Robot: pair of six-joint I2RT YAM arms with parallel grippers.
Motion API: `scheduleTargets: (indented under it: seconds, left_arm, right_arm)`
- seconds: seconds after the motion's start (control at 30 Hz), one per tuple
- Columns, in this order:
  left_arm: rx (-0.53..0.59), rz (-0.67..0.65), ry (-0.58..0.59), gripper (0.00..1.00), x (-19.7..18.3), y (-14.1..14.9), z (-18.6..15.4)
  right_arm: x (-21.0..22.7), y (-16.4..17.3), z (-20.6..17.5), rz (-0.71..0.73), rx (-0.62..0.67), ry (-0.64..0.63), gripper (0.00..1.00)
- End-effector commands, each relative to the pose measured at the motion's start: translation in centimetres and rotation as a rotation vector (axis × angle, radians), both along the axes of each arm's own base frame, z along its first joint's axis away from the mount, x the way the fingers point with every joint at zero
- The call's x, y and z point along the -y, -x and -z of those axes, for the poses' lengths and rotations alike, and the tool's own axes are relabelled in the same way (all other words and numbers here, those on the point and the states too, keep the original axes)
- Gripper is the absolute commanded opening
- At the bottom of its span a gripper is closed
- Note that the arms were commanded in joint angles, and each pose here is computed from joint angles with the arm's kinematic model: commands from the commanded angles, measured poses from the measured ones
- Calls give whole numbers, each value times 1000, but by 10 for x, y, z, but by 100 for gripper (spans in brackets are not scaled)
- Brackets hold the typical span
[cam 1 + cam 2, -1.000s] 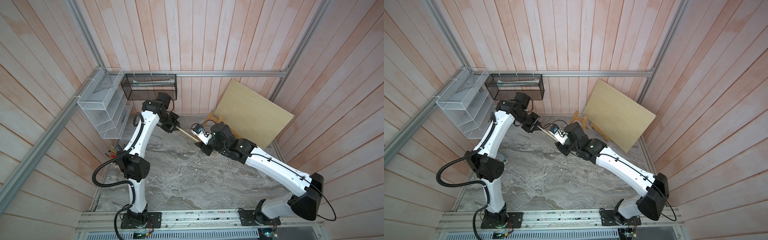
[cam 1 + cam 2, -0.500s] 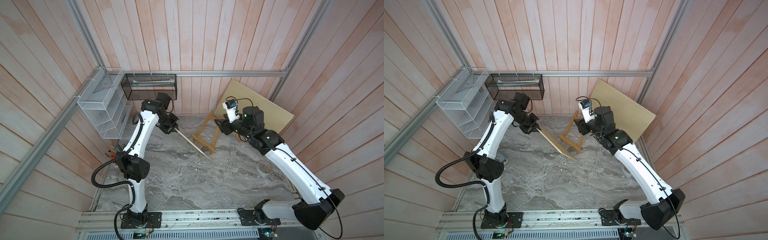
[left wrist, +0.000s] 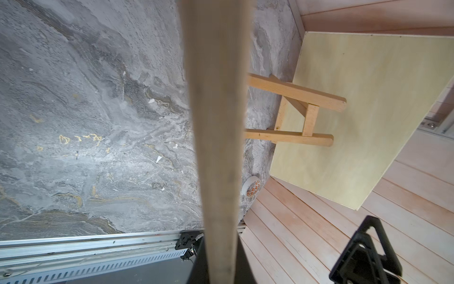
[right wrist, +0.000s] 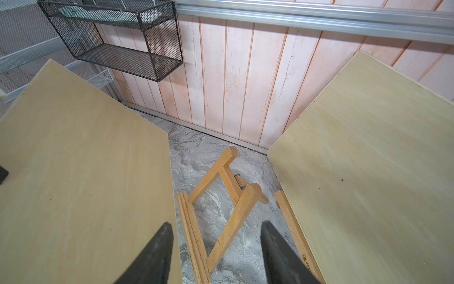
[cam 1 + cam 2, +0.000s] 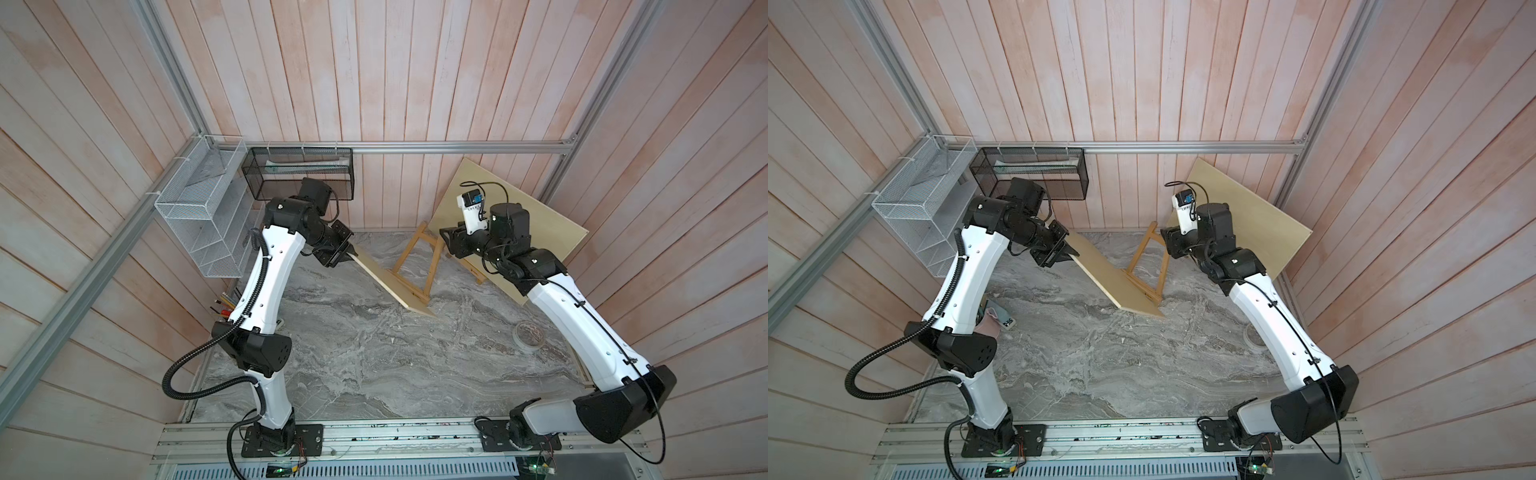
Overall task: Assemble the easel
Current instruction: Adjust the easel at the center of the board.
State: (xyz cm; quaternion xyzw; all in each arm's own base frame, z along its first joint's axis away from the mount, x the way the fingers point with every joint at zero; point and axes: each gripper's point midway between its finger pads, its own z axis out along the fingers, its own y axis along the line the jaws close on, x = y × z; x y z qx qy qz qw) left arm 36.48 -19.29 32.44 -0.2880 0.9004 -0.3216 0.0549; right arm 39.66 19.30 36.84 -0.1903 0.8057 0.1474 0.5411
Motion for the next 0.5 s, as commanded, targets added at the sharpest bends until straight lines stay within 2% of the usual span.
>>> scheduleTargets:
  seconds: [0.0, 0.17, 0.47]
  left_arm:
    - [235, 77, 172, 0, 29, -10, -64]
    - [248, 75, 199, 0, 44, -23, -63]
    - [152, 12, 169, 0, 47, -27, -40]
  right_arm:
    - [12, -8, -5, 46, 13, 4, 59]
    - [28, -23, -2, 88, -11, -3, 59]
    - [44, -63, 7, 74, -81, -93, 58]
